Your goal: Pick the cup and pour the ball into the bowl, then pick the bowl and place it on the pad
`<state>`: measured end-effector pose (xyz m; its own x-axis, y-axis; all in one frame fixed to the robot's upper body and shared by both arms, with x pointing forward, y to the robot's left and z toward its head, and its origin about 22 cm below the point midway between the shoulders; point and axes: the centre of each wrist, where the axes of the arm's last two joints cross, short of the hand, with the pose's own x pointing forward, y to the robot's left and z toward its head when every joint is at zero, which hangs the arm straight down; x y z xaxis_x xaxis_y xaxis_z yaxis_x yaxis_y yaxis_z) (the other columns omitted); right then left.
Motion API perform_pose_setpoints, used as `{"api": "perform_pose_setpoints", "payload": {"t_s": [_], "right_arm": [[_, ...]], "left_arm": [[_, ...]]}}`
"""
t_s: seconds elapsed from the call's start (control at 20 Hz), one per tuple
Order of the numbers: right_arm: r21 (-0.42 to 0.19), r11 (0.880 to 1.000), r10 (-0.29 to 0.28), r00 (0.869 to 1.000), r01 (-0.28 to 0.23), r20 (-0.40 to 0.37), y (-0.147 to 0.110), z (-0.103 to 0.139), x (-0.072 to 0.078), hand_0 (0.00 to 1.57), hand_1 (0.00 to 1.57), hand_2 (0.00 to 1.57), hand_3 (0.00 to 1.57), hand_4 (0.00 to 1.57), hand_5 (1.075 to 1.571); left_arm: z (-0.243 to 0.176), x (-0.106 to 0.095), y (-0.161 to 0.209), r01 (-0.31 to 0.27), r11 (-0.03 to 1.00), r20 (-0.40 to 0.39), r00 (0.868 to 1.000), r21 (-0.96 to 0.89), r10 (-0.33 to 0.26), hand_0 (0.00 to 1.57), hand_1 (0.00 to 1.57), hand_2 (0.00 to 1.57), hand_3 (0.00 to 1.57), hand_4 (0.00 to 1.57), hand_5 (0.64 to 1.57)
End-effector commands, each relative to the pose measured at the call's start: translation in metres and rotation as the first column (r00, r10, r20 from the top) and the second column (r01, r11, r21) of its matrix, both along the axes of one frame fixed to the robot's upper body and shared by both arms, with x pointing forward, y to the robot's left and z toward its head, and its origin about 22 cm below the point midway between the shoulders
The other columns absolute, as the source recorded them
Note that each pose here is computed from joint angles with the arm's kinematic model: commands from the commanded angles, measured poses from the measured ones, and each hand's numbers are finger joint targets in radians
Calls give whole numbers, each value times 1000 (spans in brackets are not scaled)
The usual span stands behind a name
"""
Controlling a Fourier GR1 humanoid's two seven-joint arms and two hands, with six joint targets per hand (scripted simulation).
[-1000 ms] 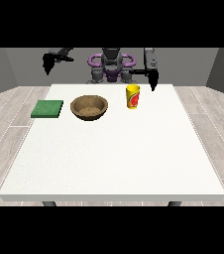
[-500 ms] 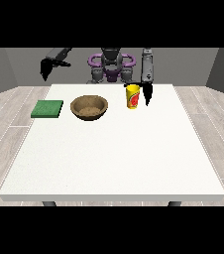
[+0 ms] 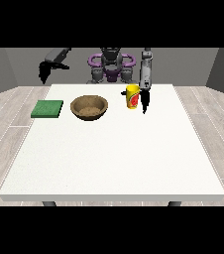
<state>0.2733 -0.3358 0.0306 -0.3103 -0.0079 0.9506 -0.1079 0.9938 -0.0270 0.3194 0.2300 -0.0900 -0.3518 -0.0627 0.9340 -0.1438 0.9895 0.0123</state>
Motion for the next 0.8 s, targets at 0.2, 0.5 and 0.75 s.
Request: {"api": "perform_pose_setpoints", "payload": {"t_s": [0.2, 0.5, 0.75], "right_arm": [[-25, 1000, 11, 1000, -11, 9, 7, 12, 17, 0, 0, 0, 0, 0, 1570], [-29, 1000, -2, 1000, 2, 14, -30, 19, 6, 0, 0, 0, 0, 0, 1570], [-34, 998, -51, 979, 45, -195, -30, -14, -8, 0, 0, 0, 0, 0, 1570]], "left_arm": [[-23, -17, -28, -79, 961, 23, 997, 264, 76, 1245, 1245, 1571, 1571, 1329, 1287], [-22, -17, -17, -144, 941, 30, 990, 308, 141, 1324, 1324, 1571, 1571, 1482, 1252], [-11, -12, -6, -53, 893, -113, 987, 447, 116, 1341, 1341, 1571, 1571, 1532, 1304]]}}
